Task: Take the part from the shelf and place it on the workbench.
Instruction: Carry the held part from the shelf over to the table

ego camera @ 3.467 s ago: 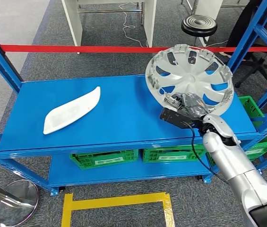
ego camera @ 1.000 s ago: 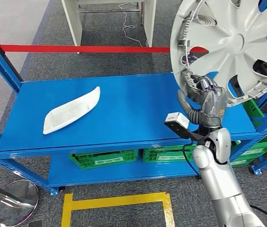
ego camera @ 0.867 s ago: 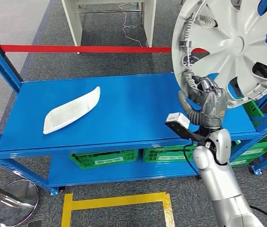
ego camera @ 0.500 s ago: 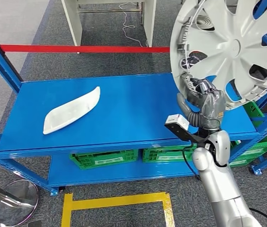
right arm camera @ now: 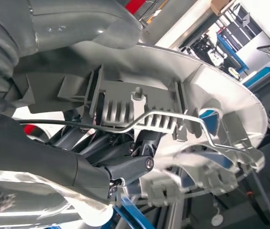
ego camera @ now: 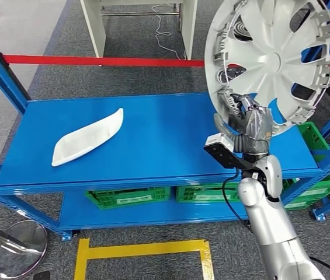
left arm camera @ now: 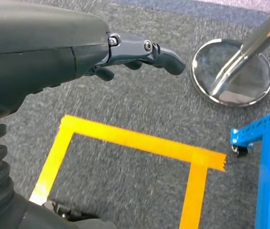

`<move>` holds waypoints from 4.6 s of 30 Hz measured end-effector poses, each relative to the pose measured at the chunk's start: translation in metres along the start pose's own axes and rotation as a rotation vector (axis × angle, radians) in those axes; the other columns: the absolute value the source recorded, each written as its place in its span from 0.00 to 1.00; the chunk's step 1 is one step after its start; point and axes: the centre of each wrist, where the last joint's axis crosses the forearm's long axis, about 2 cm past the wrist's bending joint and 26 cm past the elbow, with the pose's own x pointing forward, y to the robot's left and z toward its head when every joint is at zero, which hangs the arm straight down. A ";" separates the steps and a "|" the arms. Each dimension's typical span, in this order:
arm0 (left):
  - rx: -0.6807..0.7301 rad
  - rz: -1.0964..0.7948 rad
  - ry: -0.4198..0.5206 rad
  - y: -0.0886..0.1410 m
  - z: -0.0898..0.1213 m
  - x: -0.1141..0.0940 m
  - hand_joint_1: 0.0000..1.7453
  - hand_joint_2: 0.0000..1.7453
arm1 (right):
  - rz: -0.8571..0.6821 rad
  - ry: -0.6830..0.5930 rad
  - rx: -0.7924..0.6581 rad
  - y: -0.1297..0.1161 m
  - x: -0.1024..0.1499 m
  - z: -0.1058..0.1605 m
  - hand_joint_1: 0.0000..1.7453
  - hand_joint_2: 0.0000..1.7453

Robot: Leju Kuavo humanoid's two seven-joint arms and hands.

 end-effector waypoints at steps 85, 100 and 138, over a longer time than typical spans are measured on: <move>0.080 -0.018 0.072 0.003 -0.001 0.000 0.00 1.00 | -0.006 0.017 0.081 -0.027 -0.027 -0.029 1.00 1.00; 0.079 -0.023 0.073 0.004 0.000 -0.002 0.00 1.00 | 0.005 0.029 0.076 -0.032 -0.029 -0.025 1.00 1.00; 0.075 -0.070 0.050 0.003 0.001 -0.002 0.00 1.00 | 0.044 0.039 0.087 -0.046 -0.035 0.005 1.00 1.00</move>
